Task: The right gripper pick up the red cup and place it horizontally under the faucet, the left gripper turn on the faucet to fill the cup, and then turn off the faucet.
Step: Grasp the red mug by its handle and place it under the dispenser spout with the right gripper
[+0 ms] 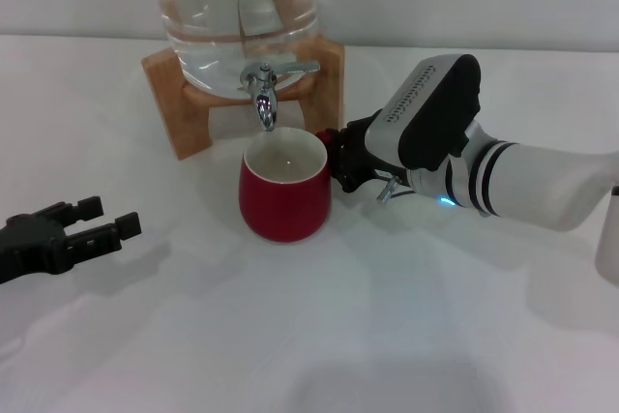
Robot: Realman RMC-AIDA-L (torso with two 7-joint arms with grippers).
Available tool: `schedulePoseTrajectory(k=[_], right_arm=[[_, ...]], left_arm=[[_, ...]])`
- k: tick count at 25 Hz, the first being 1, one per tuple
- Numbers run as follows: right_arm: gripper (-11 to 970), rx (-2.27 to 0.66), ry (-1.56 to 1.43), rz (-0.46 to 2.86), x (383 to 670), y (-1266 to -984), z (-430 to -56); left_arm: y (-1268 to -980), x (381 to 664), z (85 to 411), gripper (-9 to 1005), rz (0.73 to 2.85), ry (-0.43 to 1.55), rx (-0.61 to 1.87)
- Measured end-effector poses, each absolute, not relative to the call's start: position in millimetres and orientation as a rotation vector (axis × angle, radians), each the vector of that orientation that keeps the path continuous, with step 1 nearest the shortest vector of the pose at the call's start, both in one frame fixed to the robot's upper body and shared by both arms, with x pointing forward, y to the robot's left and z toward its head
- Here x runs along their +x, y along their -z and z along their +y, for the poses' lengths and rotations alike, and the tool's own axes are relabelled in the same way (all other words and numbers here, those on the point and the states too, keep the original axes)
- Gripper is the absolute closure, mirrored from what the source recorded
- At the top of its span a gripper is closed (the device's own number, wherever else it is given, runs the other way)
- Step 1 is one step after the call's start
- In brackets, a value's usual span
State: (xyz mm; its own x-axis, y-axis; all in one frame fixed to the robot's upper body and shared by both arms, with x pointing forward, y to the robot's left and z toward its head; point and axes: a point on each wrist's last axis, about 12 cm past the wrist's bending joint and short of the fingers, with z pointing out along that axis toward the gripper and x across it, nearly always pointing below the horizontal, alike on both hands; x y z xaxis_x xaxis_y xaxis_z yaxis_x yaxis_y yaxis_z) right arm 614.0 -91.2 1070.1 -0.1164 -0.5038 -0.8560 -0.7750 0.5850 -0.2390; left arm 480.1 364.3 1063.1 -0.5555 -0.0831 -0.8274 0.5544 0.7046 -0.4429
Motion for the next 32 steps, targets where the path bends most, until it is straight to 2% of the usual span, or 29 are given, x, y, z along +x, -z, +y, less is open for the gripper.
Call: schedulePoseTrajectory(k=[22,28,32], right_arm=[[819,-1.049,-0.356,1.762,610.3,-1072.1,-85.9],[693,-1.047,-0.361,1.759,610.3,-1072.8,-85.4],[700,-1.043,-0.36,1.762,610.6,-1072.4,-86.3]], left_arm=[[-1061.3,477.4,364.8,113,2.001,0.884,0.352],[-1061.4,477.4,364.8,113,2.001,0.884,0.352],[-1061.4,477.5,364.9,113,2.0,0.884,0.351]])
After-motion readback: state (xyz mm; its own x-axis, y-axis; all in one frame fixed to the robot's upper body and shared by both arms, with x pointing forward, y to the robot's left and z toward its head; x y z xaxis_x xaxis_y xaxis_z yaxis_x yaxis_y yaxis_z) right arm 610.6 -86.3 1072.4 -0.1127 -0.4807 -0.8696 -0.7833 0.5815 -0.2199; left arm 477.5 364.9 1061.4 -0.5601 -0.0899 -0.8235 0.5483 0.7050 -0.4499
